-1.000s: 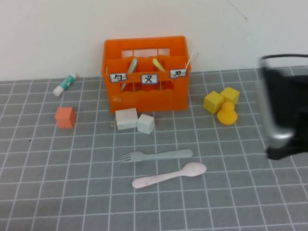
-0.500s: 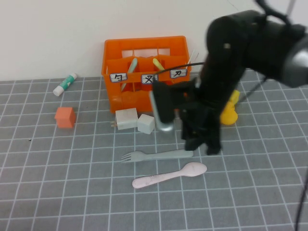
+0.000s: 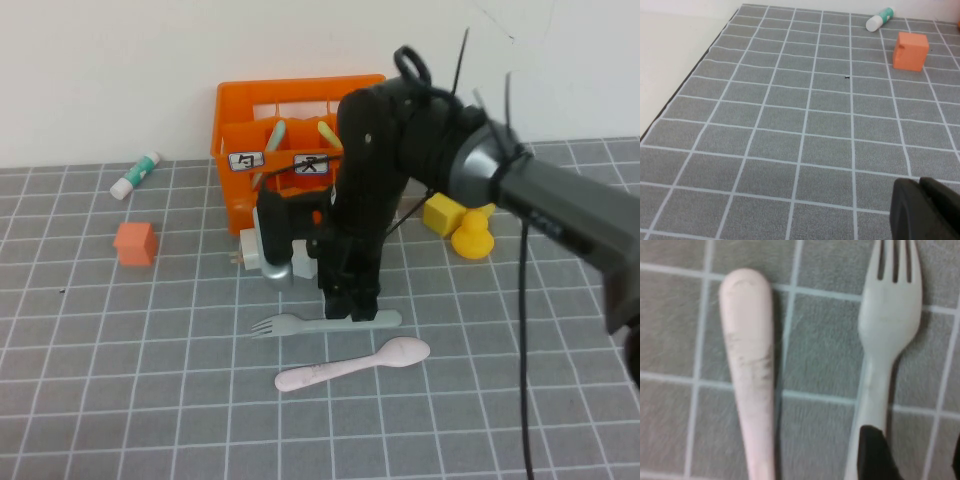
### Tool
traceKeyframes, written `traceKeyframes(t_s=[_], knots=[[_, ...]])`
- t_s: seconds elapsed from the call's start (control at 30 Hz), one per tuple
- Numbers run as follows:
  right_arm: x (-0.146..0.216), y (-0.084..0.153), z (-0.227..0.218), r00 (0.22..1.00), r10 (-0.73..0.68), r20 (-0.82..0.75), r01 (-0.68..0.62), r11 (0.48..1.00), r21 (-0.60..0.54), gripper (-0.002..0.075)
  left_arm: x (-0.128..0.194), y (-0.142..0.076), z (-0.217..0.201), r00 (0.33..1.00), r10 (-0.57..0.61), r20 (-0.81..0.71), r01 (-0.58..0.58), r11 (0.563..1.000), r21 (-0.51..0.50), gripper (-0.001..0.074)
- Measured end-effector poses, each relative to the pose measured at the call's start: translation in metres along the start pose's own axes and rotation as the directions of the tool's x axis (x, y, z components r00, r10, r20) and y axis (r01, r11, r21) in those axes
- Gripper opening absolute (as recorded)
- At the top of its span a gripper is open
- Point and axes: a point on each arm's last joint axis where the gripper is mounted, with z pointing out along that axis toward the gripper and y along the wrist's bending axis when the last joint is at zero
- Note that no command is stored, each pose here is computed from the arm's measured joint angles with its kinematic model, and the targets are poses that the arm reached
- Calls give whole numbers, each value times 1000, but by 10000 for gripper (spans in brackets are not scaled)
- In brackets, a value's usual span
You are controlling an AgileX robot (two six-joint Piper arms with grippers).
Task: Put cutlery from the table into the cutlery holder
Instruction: Pick up the fork, then place the fork on the box
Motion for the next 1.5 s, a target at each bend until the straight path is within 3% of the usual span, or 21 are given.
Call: traceKeyframes(t_s=[0.53,0.63,0.77,1.07,1.33,1.5], knots=[[-10,3,30,997,71,-14,-71,996,-45,326,0,0,0,1000,2,0,-2,1000,0,-1],[-10,2,31,991,132,-17,-132,990,-38,275,0,0,0,1000,2,0,-2,1000,0,-1],[-10,-1,31,974,226,-20,-226,974,-12,113,0,0,0,1000,2,0,-2,1000,0,-1],[-14,3,23,938,345,-23,-345,938,-11,116,0,0,0,1000,2,0,-2,1000,0,-1],[-39,28,-40,897,408,167,-396,912,-104,116,0,0,0,1000,2,0,-2,1000,0,-1],[-44,39,-55,835,453,313,-445,890,-101,116,0,0,0,1000,2,0,-2,1000,0,-1]])
